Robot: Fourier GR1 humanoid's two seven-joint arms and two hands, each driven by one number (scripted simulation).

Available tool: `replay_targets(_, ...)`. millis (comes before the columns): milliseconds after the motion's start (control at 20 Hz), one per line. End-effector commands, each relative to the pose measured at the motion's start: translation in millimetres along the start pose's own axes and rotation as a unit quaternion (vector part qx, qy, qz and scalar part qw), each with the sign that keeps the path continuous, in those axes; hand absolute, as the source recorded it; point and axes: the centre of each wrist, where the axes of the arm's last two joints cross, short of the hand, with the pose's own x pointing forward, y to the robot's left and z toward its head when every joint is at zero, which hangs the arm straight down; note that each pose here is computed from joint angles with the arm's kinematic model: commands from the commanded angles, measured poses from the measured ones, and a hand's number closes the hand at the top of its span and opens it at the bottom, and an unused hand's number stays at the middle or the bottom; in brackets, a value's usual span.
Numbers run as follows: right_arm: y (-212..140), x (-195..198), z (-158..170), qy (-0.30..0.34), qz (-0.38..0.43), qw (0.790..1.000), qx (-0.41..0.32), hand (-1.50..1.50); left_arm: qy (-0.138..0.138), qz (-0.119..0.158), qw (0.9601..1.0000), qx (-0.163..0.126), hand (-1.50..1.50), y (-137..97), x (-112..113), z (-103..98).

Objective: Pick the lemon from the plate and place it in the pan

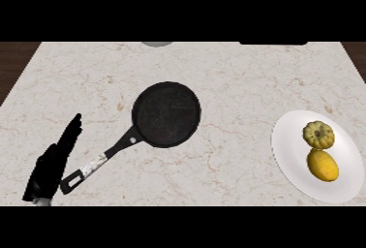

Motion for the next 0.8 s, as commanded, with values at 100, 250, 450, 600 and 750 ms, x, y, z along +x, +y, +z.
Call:
replay_targets(100,-4,23,-9,0.045,0.071,0.996,0.041,-1.5,-0.001,0.004,1.0,0.006,0.0,-20,7,-5)
replay_targets(250,28,25,-19,0.074,0.102,0.99,0.068,-1.5,0.0,0.004,1.0,-0.008,0.0,7,2,4)
replay_targets(450,30,38,-29,0.091,0.113,0.985,0.089,-1.5,0.003,-0.003,1.0,-0.003,0.0,-11,12,-9)
replay_targets(600,30,37,-39,0.093,0.118,0.984,0.095,-1.5,-0.001,-0.012,0.9999,-0.001,0.0,-8,4,-22)
replay_targets(750,51,43,-49,0.097,0.114,0.983,0.102,-1.5,-0.006,-0.007,0.9999,0.007,0.0,-8,10,2)
